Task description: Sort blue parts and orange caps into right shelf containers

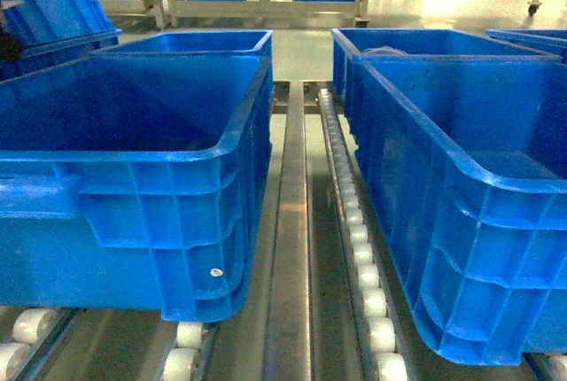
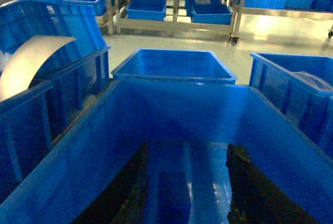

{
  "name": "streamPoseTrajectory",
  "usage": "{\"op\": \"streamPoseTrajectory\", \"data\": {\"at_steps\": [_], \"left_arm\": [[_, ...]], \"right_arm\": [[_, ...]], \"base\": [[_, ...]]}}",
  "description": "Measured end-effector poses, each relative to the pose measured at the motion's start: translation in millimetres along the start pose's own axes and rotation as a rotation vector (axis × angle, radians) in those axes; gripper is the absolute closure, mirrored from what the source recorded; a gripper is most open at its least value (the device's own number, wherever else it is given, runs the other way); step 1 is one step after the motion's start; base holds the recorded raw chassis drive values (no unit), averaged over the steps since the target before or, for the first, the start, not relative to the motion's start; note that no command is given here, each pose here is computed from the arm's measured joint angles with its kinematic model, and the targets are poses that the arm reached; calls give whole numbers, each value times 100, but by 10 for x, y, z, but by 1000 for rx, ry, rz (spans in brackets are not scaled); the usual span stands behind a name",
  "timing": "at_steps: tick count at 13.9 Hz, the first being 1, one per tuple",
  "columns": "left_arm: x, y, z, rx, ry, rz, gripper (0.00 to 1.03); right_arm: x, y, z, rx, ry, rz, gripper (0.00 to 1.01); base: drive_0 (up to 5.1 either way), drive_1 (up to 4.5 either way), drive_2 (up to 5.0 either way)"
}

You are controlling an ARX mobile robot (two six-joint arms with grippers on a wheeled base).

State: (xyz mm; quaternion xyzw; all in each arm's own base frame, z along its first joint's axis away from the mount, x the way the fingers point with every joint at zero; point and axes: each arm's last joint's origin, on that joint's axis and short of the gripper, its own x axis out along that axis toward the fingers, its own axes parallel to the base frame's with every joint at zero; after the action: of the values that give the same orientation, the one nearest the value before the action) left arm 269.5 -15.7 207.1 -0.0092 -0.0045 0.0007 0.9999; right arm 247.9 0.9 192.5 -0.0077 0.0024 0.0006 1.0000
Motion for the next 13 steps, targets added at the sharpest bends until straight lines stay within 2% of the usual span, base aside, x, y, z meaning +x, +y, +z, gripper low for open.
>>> {"op": "streamPoseTrajectory", "data": {"at_steps": [2, 3, 4, 7, 8, 10, 11, 12, 13], "left_arm": [[-313, 82, -147, 1, 23, -1, 88], [-439, 149, -173, 0, 17, -3, 102], [-545, 174, -197, 1, 14, 11, 101], [-805, 162, -278, 2, 22, -2, 101], [-894, 164, -295, 2, 21, 0, 101], [-1019, 165, -325, 2, 22, -1, 101], [-1073, 165, -365, 2, -14, -1, 101], [-1135, 167, -461, 3, 42, 0, 101], [-1197, 168, -471, 3, 45, 0, 101]], "right_arm": [[-265, 0, -81, 0, 4, 0, 92], [-378, 1, -113, 2, 5, 0, 99], [-471, 1, -136, 3, 6, 0, 99], [-700, 1, -196, 4, 10, 0, 99], [-774, 1, -214, 4, -30, 0, 99], [-891, 3, -353, 4, 37, 1, 99], [-940, 2, -310, 4, 11, 1, 99], [-978, 2, -278, 4, -3, 0, 99], [-1026, 2, -295, 5, 8, 0, 99]], "base": [[0, 0, 0], [0, 0, 0], [0, 0, 0], [0, 0, 0], [0, 0, 0], [0, 0, 0], [0, 0, 0], [0, 0, 0], [0, 0, 0]]}}
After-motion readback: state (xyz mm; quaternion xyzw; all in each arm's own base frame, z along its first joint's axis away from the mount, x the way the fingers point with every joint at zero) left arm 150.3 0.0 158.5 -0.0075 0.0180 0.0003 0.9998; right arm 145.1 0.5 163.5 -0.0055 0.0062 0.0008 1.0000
